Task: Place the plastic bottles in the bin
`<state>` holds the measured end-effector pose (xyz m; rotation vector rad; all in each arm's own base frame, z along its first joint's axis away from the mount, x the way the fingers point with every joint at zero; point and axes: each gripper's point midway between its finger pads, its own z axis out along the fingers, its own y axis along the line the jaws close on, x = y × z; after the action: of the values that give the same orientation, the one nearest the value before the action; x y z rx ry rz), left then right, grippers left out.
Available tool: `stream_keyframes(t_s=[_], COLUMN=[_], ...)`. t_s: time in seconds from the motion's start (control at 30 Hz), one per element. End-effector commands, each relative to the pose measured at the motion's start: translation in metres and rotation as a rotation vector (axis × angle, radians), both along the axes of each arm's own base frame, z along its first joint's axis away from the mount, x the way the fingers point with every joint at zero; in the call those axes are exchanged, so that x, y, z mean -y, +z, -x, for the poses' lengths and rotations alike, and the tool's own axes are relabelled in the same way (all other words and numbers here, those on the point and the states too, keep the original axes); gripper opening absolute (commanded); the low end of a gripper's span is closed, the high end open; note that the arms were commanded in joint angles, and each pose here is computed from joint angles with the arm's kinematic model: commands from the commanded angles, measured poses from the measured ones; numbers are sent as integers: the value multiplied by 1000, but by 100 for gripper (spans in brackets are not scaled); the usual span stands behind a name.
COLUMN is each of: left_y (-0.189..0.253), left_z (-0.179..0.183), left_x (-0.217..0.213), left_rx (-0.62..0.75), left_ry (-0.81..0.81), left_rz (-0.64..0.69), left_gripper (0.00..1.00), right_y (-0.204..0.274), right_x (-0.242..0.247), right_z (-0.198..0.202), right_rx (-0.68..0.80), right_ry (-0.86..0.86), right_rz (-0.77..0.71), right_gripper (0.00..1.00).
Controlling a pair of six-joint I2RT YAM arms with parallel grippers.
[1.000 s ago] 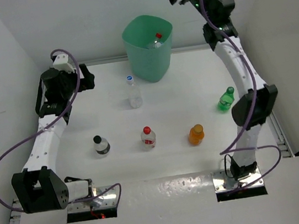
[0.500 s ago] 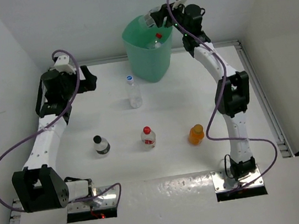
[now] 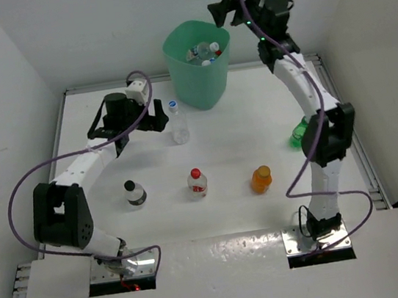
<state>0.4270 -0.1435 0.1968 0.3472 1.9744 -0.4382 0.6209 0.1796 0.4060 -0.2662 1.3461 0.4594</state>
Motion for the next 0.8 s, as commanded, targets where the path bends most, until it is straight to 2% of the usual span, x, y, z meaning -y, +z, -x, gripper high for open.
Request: stream_keyframes(t_s=[0.0, 0.07, 0.2, 0.27, 0.43, 0.77], left_y=[33, 30, 21, 17, 4, -24], left_z=[-24, -30, -33, -35, -41, -45], left_x=[15, 24, 44, 52, 74, 102], left_rx=[135, 133, 123, 119, 95, 65], left_ry=[-46, -76, -148, -169, -234, -299], left_rz=[-5, 3, 12, 16, 44, 75], left_gripper=[100, 100, 100, 100, 100, 100], right_y=[107, 85, 38, 44, -8, -37], right_x=[52, 79, 115, 131, 166, 202], right_z=[69, 73, 105, 123, 137, 161], right_rx=[152, 82, -37, -41, -197, -270], right_ry=[-13, -37, -69, -91, -140, -208], right_rz=[-56, -62, -3, 8, -4, -2], right_gripper=[92, 92, 92, 92, 92, 92])
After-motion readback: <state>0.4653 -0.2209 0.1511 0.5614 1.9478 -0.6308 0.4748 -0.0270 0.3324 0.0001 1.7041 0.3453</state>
